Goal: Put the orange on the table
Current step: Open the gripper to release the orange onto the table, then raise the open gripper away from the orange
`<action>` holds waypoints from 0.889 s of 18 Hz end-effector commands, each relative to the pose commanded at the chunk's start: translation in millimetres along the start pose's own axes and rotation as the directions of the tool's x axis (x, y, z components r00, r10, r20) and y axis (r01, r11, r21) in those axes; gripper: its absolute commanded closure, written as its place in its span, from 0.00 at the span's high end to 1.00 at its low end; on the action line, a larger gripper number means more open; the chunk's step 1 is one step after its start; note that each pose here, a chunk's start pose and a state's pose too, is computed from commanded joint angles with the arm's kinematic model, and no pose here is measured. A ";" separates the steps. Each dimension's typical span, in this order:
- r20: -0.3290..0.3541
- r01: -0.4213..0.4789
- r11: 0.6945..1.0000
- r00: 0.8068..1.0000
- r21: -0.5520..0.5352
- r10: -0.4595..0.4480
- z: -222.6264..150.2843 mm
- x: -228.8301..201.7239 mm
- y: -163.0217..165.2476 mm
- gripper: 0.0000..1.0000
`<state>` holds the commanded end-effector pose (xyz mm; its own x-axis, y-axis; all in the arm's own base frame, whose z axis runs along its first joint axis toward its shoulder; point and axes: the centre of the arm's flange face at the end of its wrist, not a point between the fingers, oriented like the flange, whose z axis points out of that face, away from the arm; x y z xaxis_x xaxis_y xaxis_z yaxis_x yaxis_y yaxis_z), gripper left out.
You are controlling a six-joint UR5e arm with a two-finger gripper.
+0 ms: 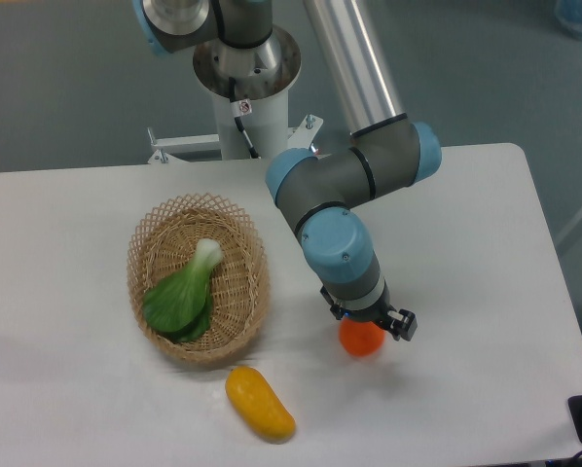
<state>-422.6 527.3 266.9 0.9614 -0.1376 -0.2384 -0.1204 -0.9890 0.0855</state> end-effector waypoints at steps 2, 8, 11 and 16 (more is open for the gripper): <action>-0.035 0.038 0.996 0.999 0.080 -0.035 -12.5 -10.1 10.5 1.00; -0.064 0.095 0.981 0.994 0.172 -0.085 -26.8 -38.2 30.1 1.00; -0.071 0.067 0.984 0.996 0.163 -0.056 -26.2 -46.9 40.5 1.00; -0.146 -0.008 0.991 0.989 0.136 0.028 -37.1 -65.5 51.0 1.00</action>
<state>-482.5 487.9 322.8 0.9834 -0.1562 -0.0924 -0.1608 -0.9860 -0.0447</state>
